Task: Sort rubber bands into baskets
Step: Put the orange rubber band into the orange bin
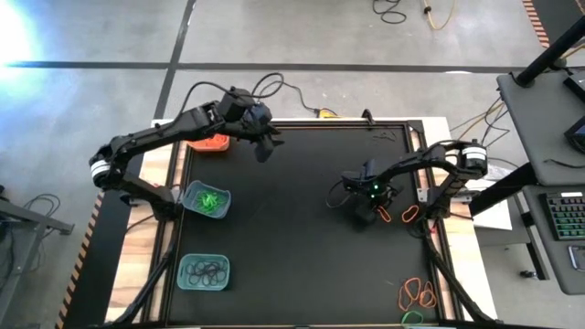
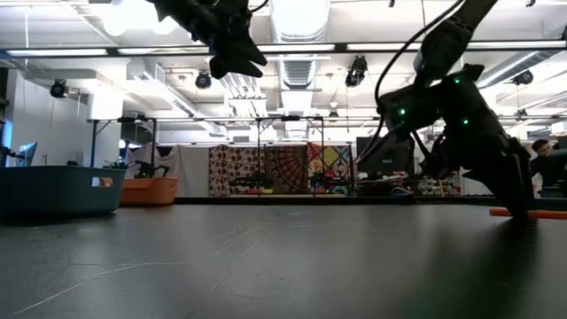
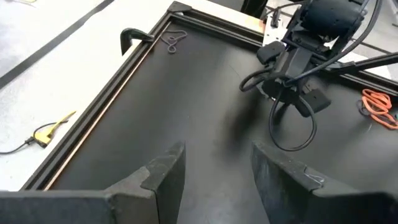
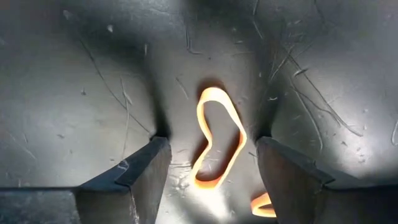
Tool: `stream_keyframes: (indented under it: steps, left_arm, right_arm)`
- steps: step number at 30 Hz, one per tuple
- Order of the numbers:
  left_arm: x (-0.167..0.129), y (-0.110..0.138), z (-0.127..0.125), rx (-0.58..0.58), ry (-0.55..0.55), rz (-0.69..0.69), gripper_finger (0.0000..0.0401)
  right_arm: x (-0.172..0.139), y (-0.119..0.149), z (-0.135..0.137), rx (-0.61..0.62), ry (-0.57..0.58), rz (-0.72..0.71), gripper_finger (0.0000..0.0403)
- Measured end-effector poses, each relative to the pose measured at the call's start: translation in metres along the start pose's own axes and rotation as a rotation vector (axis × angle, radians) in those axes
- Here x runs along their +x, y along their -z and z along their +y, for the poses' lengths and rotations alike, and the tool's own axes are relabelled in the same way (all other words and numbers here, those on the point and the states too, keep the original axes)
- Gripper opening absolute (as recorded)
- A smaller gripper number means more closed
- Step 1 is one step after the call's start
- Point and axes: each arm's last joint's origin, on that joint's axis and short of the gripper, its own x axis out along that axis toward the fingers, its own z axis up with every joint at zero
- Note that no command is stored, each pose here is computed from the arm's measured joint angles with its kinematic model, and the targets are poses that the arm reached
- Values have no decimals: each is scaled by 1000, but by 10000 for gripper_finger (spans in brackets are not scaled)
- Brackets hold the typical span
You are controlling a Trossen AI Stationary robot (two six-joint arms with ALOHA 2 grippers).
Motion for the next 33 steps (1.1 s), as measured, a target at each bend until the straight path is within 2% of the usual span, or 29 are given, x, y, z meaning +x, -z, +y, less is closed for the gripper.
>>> stream_keyframes:
  steps: [4,11,17,22,24,26,29,33]
  left_arm:
    - [0,0,0,-21,0,-1,165]
    - [0,0,0,-49,0,0,165]
    - [0,0,0,-49,0,0,165]
    - [0,0,0,-47,0,1,165]
    - [0,0,0,-47,0,1,165]
    - [0,0,0,-46,0,1,165]
    - [0,0,0,-41,-1,1,165]
    - [-2,1,-1,-34,-2,8,165]
  right_arm:
    - [4,-4,-3,-22,13,22,200]
    - [5,-5,-6,-79,70,4,121]
    - [4,-6,-7,-27,71,2,65]
    - [-13,-11,0,-25,66,-6,28]
    - [-24,-18,7,-36,63,-68,15]
    - [-40,-30,17,-60,14,-194,10]
    - [-59,-40,28,-80,-47,-295,9]
    - [-90,-59,47,-122,-177,-542,8]
